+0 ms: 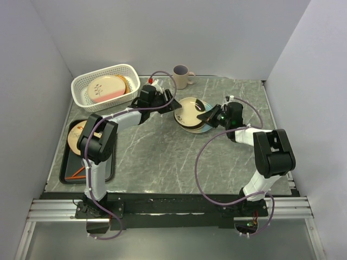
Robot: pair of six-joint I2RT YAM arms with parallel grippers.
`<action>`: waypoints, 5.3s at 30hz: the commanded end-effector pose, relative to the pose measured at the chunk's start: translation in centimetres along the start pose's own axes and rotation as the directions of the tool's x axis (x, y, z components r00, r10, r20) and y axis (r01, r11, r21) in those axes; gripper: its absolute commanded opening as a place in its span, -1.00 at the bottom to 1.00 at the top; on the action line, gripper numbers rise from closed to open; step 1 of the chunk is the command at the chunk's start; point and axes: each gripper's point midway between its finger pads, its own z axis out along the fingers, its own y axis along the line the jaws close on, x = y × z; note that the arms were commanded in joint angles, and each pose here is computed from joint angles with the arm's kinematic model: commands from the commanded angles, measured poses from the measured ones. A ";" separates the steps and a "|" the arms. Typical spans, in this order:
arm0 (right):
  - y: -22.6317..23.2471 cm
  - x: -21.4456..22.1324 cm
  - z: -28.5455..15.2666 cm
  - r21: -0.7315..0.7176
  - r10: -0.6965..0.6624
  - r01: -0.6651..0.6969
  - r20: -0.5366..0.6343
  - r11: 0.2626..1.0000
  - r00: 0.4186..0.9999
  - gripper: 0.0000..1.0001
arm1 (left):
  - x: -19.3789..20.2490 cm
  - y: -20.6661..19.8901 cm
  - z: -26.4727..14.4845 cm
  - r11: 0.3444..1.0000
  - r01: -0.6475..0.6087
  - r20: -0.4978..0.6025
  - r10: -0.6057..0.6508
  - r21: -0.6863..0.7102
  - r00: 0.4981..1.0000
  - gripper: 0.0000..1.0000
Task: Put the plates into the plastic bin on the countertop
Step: Place the plate in the plastic bin.
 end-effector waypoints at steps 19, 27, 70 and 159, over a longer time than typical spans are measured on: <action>8.9 -2.0 -2.6 -0.243 -0.080 0.088 0.042 0.966 0.996 -1.00 | -2.7 -4.7 -5.3 0.988 -0.109 0.161 0.091 0.105 0.983 0.56; 10.4 -1.3 -2.5 -0.285 -0.082 0.087 0.029 0.955 0.996 -1.00 | -1.7 -4.9 -5.4 0.985 -0.096 0.135 0.077 0.143 0.988 -0.15; 12.4 1.0 -3.4 -0.134 -0.275 0.282 0.068 0.950 0.959 1.00 | -2.7 -1.2 -10.9 0.995 -0.055 0.191 0.038 0.085 0.981 -0.99; 10.7 6.4 -7.3 0.110 -0.536 0.534 -0.016 0.838 0.844 1.00 | -20.2 20.4 -22.7 0.897 0.398 0.590 -0.218 -0.194 0.778 -0.99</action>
